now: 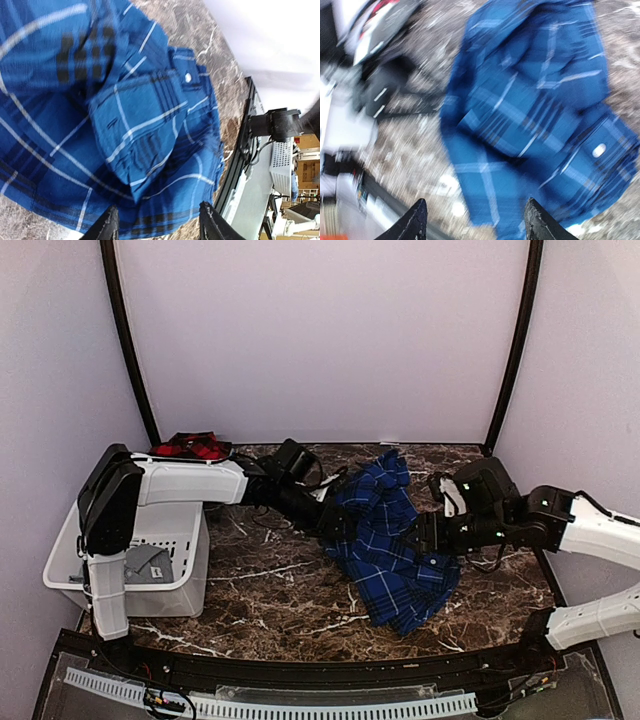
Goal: Fold and stack the long sleeve shirts
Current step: Flatten out the crumpled shirt at the center of the board.
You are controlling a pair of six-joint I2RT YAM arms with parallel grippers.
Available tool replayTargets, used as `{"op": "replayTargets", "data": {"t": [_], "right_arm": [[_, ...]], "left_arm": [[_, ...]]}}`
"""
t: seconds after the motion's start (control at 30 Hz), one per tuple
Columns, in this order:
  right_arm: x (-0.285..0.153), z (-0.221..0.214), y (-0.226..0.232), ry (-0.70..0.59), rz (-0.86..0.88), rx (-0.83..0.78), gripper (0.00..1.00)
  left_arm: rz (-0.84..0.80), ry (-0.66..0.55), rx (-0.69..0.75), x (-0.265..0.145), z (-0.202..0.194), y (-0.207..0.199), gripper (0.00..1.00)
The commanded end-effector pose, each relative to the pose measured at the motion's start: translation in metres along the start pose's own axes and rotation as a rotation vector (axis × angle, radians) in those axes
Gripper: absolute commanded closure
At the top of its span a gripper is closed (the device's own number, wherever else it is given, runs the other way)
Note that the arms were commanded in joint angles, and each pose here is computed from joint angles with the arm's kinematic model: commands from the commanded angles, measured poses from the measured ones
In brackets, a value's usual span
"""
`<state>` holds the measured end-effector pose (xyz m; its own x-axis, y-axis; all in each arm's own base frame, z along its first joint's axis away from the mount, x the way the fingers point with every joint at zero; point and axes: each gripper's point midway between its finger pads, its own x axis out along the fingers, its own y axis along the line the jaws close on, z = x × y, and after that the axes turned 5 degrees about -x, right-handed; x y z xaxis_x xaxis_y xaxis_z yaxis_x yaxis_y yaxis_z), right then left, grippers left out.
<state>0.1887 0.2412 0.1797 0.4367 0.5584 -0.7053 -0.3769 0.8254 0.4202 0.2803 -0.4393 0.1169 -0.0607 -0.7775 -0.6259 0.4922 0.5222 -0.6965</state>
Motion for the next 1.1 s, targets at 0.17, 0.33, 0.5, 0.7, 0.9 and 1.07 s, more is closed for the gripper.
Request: {"op": "replayTargets", "data": {"t": [0.17,0.33,0.5,0.7,0.9,1.07], "right_arm": [[0.067,0.062,-0.037,-0.068,-0.074,-0.027,0.38],[0.116,0.085,-0.031,-0.085,-0.033,-0.036,0.34],[0.147,0.105,-0.036,-0.123,-0.073,-0.023,0.32],[0.175,0.120,-0.036,-0.124,-0.090,-0.038,0.48],[0.190,0.158,-0.022,-0.152,-0.086,-0.086,0.91],[0.212,0.210,-0.015,-0.193,-0.083,-0.119,1.00]], "left_arm": [[0.005,-0.128,0.022,-0.020,0.037,-0.022,0.49],[0.048,-0.123,0.003,-0.018,0.030,-0.008,0.50],[0.021,-0.090,-0.032,-0.008,0.012,0.002,0.52],[-0.042,-0.017,-0.059,0.011,-0.013,0.011,0.54],[0.003,0.049,-0.085,0.019,-0.039,0.033,0.58],[0.070,0.120,-0.113,0.025,-0.062,0.055,0.65]]}}
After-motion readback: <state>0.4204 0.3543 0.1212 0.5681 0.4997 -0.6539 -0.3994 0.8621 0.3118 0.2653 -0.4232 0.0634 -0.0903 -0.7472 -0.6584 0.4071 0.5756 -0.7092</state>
